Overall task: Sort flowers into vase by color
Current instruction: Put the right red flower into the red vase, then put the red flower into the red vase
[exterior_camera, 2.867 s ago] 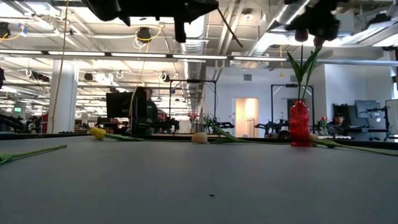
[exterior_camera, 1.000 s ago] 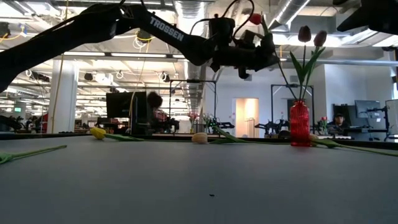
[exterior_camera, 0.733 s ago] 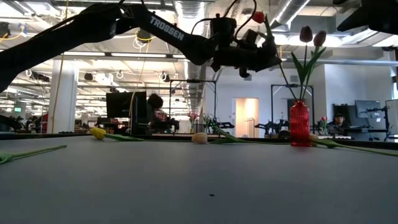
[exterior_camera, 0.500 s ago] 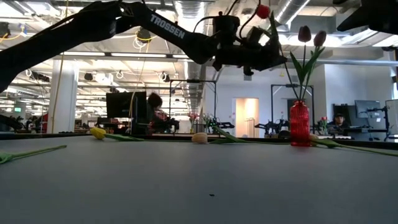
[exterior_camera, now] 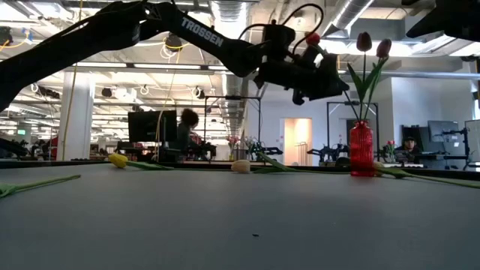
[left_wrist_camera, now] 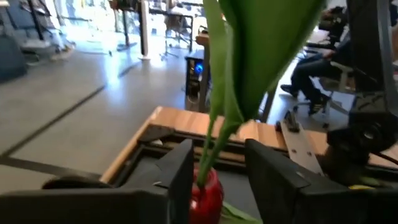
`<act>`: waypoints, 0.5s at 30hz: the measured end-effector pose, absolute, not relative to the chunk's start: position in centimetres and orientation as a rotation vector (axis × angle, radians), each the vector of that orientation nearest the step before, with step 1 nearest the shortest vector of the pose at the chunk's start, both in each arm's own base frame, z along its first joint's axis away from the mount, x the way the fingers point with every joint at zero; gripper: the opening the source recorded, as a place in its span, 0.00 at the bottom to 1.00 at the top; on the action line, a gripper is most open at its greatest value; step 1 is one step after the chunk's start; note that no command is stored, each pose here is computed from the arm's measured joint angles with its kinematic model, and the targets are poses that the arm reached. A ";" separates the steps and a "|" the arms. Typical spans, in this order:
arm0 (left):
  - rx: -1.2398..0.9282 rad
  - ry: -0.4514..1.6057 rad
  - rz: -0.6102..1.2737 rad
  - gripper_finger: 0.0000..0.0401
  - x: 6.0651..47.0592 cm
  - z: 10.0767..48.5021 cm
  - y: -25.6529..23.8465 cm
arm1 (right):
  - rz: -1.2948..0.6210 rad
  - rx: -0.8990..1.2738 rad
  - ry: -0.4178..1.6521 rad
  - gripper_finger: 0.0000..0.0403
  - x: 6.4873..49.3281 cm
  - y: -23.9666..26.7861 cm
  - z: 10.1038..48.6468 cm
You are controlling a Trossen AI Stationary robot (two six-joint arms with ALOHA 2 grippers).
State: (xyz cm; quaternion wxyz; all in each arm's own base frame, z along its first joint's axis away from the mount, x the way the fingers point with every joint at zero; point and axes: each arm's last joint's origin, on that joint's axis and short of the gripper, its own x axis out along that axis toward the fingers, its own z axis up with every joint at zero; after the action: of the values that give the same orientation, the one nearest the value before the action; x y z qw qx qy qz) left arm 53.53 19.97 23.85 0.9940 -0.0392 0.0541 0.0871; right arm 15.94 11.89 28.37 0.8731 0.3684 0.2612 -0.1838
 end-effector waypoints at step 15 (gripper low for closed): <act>0.036 0.340 0.106 0.41 52.8 27.7 19.5 | -0.376 0.741 0.552 0.56 15.9 11.9 28.4</act>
State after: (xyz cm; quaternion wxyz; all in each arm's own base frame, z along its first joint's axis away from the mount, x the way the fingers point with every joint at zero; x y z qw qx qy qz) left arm 52.76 19.54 27.73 0.9840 0.0178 0.1693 0.0525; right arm 15.92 11.88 28.36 0.8781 0.3553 0.2647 -0.1805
